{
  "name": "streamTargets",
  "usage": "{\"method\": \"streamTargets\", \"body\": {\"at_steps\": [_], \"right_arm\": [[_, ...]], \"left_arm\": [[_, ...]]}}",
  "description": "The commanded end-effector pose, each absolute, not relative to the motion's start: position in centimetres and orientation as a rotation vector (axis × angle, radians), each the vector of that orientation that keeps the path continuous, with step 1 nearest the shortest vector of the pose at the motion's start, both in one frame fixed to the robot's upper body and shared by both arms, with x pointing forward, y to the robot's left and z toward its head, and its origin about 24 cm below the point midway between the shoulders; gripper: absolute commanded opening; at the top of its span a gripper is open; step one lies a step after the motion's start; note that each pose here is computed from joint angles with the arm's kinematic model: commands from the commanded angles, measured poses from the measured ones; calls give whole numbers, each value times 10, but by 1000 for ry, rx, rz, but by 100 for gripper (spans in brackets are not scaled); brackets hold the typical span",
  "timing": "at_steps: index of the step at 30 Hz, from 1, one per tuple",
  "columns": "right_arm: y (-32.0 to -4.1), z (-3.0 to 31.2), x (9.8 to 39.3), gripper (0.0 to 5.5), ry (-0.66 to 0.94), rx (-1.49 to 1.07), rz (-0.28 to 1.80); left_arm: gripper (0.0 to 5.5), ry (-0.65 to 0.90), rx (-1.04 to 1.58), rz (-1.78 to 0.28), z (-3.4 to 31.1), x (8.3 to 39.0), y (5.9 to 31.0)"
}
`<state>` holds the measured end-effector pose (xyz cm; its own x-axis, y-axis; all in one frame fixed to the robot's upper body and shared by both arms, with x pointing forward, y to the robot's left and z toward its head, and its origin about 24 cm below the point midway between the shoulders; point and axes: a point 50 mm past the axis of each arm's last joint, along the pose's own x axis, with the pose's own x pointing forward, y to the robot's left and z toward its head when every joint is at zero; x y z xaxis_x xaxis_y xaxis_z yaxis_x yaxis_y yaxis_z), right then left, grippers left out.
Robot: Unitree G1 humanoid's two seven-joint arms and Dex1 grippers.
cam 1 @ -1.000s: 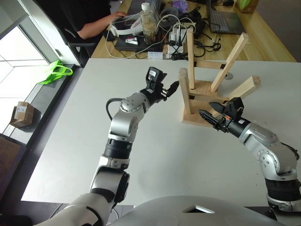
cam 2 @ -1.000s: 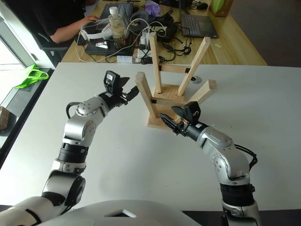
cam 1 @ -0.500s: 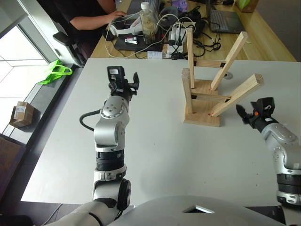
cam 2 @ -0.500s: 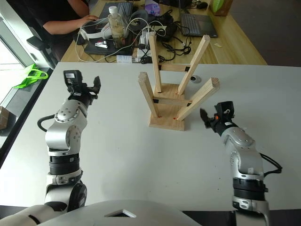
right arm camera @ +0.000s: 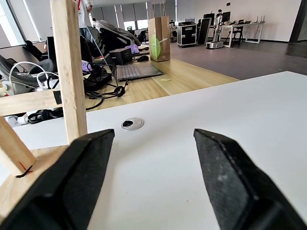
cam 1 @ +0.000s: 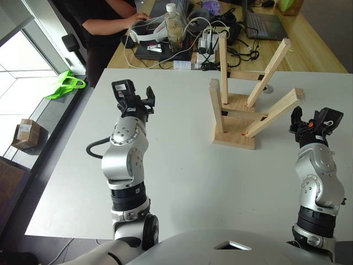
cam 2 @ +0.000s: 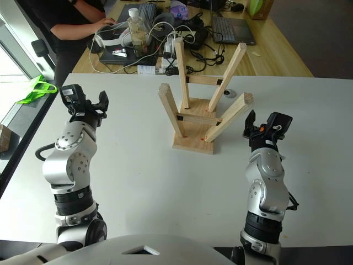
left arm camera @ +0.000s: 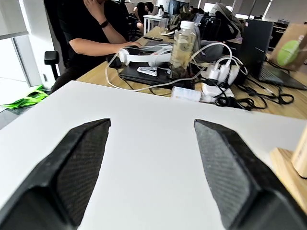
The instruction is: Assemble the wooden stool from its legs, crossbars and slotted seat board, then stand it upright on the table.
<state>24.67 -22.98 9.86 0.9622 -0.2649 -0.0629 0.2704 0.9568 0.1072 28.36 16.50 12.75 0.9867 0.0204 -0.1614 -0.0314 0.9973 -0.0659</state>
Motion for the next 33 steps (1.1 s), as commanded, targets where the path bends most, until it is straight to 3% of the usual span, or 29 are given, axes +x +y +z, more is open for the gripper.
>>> {"method": "streamTargets", "body": {"at_steps": [1, 3, 7, 11, 13, 19, 24, 28, 33], "right_arm": [[-229, 102, 251, 312, 54, 108, -257], [-221, 105, 253, 312, 43, 116, -213], [-157, 122, 250, 312, 3, 229, 208], [-135, 129, 249, 312, 6, 270, 310], [-135, 129, 251, 312, 10, 262, 291], [-157, 124, 275, 312, 4, 194, 151], [-171, 113, 319, 312, 3, 119, 92], [-198, 113, 340, 312, -39, 20, -6], [-255, 127, 331, 312, -122, -166, -144]], "left_arm": [[322, 217, -40, -44, 123, 287, 166], [322, 212, -91, -115, 128, 290, 155], [322, 205, -314, -561, 157, 288, 71], [322, 284, -298, -843, 170, 276, 7], [322, 316, -272, -846, 165, 270, 6], [322, 348, -230, -729, 151, 256, 46], [322, 300, -237, -928, 167, 238, 18], [322, 249, -256, -1033, 180, 232, 9], [322, 79, -242, -1004, 211, 243, 46]]}}
